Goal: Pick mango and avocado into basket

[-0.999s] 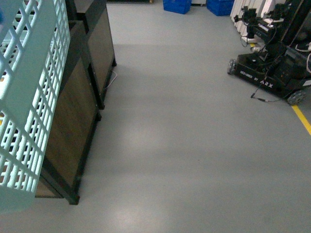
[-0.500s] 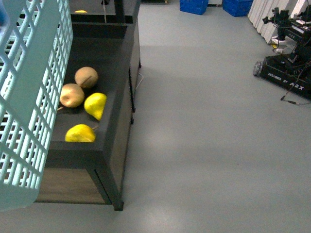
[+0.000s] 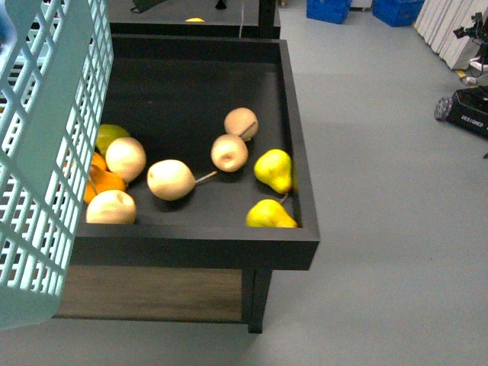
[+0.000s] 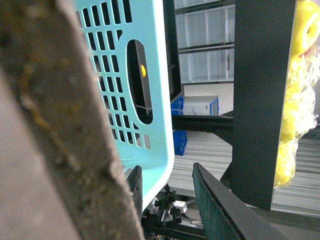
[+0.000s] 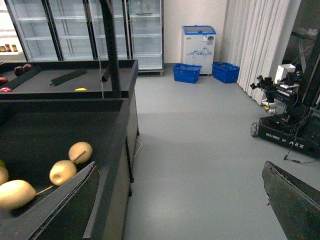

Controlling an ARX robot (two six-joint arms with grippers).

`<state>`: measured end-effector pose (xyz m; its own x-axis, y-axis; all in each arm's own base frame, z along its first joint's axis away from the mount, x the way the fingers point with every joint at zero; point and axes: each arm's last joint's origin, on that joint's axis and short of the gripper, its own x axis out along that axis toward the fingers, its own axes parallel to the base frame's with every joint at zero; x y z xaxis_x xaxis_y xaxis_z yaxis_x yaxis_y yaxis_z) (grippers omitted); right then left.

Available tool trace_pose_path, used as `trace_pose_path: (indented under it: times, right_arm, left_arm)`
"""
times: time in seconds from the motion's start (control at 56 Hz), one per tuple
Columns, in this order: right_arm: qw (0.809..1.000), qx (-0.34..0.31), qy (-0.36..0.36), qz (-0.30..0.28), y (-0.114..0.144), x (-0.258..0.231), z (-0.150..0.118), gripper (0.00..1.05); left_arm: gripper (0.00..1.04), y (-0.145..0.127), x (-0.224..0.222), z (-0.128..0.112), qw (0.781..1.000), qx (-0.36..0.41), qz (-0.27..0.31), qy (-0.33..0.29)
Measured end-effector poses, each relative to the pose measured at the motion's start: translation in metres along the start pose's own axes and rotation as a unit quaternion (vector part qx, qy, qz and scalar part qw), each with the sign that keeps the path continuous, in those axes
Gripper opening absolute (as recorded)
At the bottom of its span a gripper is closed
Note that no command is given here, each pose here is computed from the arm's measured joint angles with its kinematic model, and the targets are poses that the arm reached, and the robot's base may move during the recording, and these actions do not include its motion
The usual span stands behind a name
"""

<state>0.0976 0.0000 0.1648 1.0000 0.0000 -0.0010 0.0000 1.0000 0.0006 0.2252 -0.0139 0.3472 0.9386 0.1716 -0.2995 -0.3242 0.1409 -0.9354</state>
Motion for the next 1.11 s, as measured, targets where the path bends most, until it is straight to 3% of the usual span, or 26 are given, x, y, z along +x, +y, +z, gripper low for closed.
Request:
trace_pose_path:
  times: [1.106]
  right_arm:
    - [1.0,0.0,-0.001,0.0,0.0,0.0,0.0002,0.97]
  left_arm:
    - [0.33,0.0,0.0,0.0001,1.0,0.001,0.0,0.0]
